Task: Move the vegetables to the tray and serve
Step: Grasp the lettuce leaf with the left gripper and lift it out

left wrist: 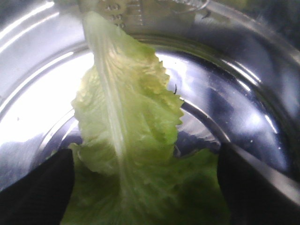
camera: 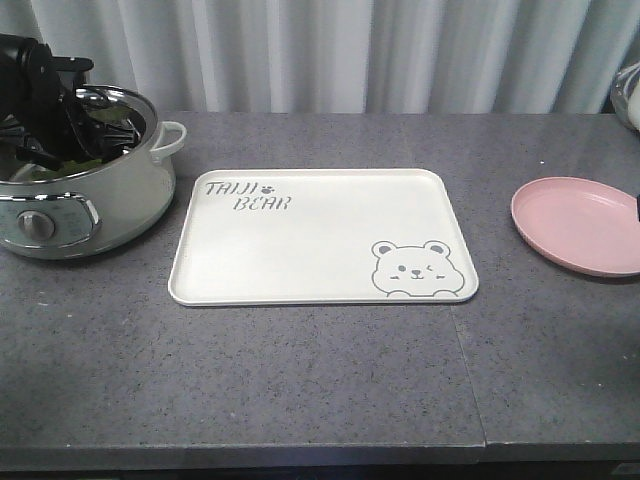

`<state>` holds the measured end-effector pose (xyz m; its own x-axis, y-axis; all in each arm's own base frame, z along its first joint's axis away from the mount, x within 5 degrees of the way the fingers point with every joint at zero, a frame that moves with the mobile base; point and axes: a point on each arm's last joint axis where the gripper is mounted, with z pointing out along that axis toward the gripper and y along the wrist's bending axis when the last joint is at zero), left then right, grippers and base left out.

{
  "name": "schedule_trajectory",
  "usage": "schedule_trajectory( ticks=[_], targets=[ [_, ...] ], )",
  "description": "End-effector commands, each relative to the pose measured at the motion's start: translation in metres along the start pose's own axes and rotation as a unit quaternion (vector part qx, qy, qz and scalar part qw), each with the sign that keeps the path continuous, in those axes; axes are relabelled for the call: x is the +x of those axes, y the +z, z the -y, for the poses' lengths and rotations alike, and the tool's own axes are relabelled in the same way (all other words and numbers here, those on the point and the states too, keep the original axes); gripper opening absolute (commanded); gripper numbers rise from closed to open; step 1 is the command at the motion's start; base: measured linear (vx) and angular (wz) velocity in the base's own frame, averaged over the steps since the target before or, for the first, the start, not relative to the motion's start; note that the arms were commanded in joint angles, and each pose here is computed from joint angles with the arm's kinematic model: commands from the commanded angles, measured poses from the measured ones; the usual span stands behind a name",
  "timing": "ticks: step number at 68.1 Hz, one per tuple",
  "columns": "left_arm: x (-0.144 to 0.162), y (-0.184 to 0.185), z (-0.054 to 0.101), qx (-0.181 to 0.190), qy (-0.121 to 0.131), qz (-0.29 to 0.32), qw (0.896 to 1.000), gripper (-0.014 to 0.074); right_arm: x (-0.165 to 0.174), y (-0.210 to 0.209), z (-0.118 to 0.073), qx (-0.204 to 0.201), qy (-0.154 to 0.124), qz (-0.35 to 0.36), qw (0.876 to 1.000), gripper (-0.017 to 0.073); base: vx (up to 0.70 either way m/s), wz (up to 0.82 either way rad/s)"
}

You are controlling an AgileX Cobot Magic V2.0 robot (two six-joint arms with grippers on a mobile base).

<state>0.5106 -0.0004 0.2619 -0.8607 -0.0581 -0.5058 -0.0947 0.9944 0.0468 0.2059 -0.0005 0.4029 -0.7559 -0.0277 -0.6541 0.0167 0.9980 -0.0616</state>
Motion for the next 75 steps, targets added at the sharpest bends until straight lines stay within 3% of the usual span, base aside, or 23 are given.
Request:
schedule_trajectory(
  ticks=[1, 13, 32, 50, 63, 75],
  targets=[
    [-0.015, -0.038, 0.000, 0.007, -0.007, 0.060, 0.998, 0.0539, -0.010, -0.011, 0.002, 0.006, -0.008, 0.048, 0.999, 0.0582, 0.00, 0.00],
    [-0.015, -0.038, 0.000, 0.007, -0.008, 0.059, 0.998, 0.0370, -0.010, -0.011, 0.002, 0.006, -0.008, 0.048, 0.999, 0.0582, 0.00, 0.00],
    [-0.015, -0.038, 0.000, 0.007, -0.008, 0.060, 0.998, -0.0009, -0.010, -0.011, 0.002, 0.006, -0.008, 0.048, 0.999, 0.0582, 0.00, 0.00],
    [-0.018, -0.059, -0.001, 0.009, -0.010, 0.079, 0.997, -0.0008, -0.010, -0.011, 0.002, 0.006, -0.008, 0.048, 0.999, 0.0582, 0.00, 0.00],
    [-0.022, -0.107, -0.005, 0.017, -0.016, 0.114, 0.993, -0.0008, -0.010, -0.011, 0.002, 0.005, -0.008, 0.048, 0.999, 0.0582, 0.00, 0.00],
    [-0.018, -0.161, -0.004, 0.056, -0.010, 0.142, 0.988, -0.0008, -0.010, -0.011, 0.002, 0.005, -0.008, 0.048, 0.999, 0.0582, 0.00, 0.00]
  ],
)
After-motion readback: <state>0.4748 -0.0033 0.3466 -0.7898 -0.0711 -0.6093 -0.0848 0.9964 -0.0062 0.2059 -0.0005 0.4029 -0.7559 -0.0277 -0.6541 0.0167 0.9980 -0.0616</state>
